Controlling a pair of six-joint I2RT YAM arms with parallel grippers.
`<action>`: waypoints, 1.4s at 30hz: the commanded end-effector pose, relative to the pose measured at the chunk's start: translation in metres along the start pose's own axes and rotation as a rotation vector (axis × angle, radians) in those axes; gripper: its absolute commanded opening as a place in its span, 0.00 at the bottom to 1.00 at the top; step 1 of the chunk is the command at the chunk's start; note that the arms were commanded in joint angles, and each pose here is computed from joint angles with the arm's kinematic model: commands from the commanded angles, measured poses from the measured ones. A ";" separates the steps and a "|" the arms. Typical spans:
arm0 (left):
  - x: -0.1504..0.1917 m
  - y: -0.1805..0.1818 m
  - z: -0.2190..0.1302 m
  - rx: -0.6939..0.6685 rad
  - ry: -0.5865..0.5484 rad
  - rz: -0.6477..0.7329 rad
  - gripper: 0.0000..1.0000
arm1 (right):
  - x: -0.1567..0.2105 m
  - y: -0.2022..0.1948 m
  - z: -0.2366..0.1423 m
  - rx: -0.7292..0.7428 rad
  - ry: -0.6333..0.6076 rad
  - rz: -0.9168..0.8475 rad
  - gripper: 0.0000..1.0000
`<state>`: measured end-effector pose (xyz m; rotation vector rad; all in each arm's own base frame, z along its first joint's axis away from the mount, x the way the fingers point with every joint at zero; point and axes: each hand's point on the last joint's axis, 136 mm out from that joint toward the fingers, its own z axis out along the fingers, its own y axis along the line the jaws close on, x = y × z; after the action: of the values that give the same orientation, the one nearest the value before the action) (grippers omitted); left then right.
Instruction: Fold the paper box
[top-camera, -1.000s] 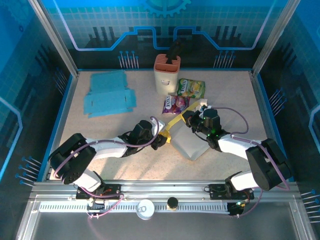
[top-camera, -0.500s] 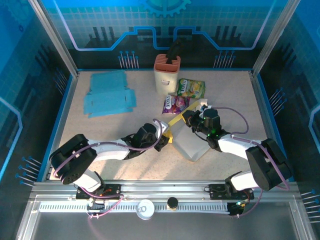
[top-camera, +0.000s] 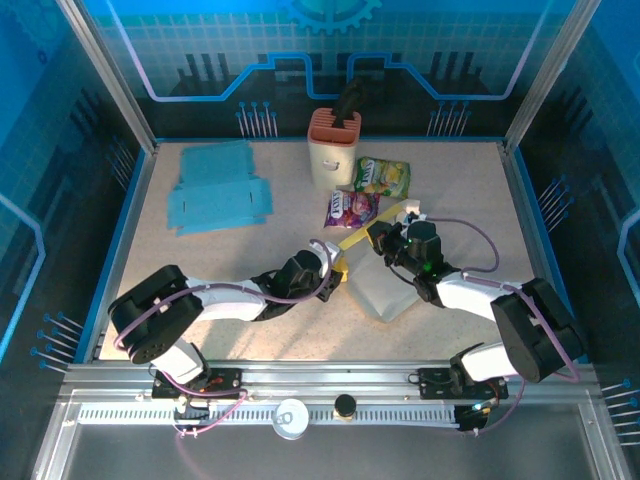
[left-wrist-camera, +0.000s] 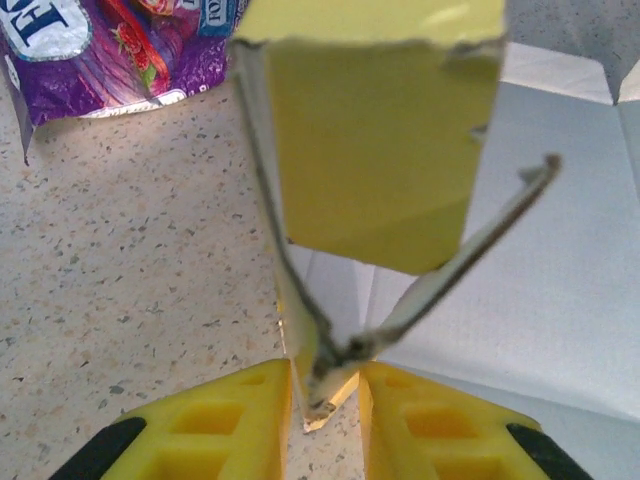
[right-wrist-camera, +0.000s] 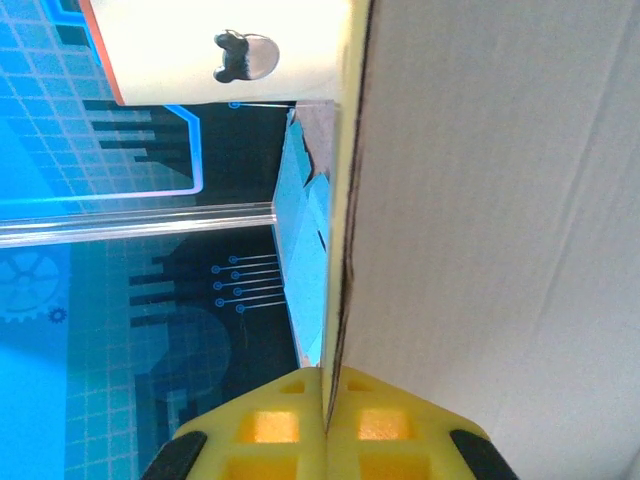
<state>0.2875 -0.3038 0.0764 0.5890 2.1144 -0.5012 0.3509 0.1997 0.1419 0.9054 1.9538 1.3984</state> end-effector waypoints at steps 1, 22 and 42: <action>-0.029 -0.003 0.001 -0.026 -0.096 -0.029 0.24 | 0.008 -0.008 -0.001 0.015 0.007 0.006 0.00; -0.044 -0.007 0.010 -0.079 -0.147 -0.096 0.23 | 0.013 -0.007 -0.010 -0.039 -0.078 0.022 0.00; -0.048 0.004 0.027 -0.161 -0.203 -0.175 0.30 | 0.017 -0.019 -0.014 -0.022 -0.111 0.081 0.00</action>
<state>0.3149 -0.3168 0.0768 0.3293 2.0789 -0.4321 0.3401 0.1888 0.1446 1.0408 1.7468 1.3738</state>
